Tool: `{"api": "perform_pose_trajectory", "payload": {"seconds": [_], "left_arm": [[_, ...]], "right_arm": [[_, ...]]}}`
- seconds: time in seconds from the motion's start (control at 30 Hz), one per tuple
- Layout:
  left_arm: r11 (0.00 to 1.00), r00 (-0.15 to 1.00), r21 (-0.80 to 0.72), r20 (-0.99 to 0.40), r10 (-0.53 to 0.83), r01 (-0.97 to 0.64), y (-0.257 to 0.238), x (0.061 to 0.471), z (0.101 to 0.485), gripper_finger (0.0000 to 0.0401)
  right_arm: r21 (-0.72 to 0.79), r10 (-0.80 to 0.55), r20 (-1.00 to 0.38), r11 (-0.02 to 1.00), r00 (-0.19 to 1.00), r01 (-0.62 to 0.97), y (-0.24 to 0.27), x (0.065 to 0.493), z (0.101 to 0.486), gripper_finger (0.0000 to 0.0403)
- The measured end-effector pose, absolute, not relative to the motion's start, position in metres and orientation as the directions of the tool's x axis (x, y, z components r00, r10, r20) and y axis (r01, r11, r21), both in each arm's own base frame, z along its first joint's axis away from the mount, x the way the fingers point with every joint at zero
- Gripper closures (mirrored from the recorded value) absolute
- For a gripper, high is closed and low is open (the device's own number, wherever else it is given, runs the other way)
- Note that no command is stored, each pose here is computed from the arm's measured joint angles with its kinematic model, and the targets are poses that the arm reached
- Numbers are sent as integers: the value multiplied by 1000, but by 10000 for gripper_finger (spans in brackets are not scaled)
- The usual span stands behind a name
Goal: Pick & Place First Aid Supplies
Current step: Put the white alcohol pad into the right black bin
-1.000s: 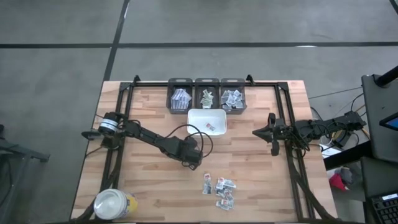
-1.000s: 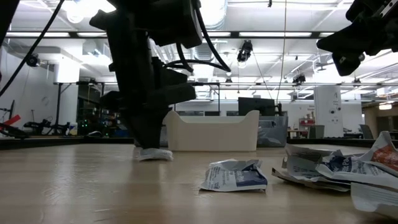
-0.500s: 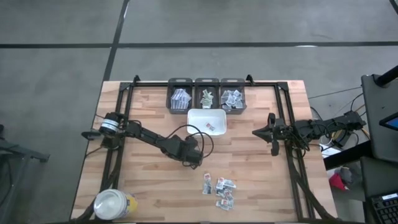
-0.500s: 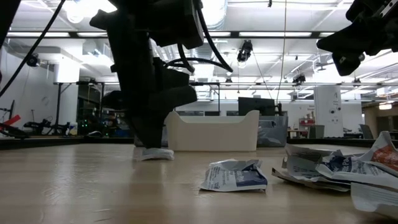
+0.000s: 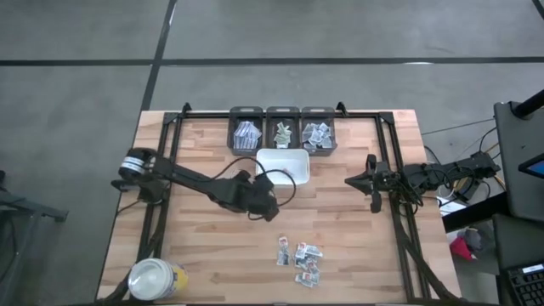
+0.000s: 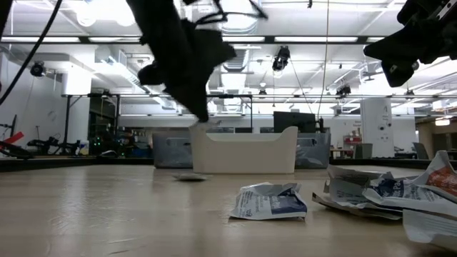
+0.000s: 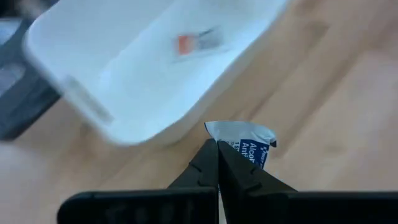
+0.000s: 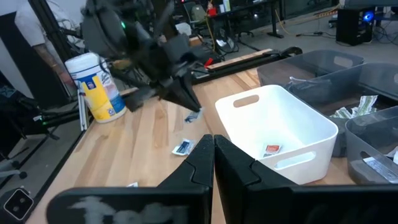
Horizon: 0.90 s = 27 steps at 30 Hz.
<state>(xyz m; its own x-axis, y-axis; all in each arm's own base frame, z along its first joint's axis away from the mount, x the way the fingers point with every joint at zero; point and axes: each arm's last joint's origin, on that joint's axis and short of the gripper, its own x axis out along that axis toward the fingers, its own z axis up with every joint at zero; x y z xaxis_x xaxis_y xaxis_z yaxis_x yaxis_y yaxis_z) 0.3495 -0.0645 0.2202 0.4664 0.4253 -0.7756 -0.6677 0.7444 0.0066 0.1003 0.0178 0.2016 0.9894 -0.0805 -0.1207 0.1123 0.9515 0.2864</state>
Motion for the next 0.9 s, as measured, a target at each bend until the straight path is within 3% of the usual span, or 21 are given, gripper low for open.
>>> {"api": "perform_pose_trajectory", "payload": {"seconds": [0.2,0.37,0.5,0.67,0.9], "left_arm": [[847,737,-210,-619,272,-489,-70,365,261,401],[848,874,-374,-446,191,-376,-69,379,282,401],[828,911,-441,-368,185,-346,-66,383,290,401],[805,910,-469,-366,195,-362,-62,386,288,401],[783,885,-433,-344,314,-446,-58,385,289,401]], "right_arm": [[290,-80,-119,950,990,112,18,100,202,392],[366,-71,-116,924,991,109,18,100,202,392],[477,-69,-66,874,995,93,18,101,207,392],[568,-38,18,823,999,21,20,103,216,392],[605,27,59,794,998,-57,25,114,223,387]]}}
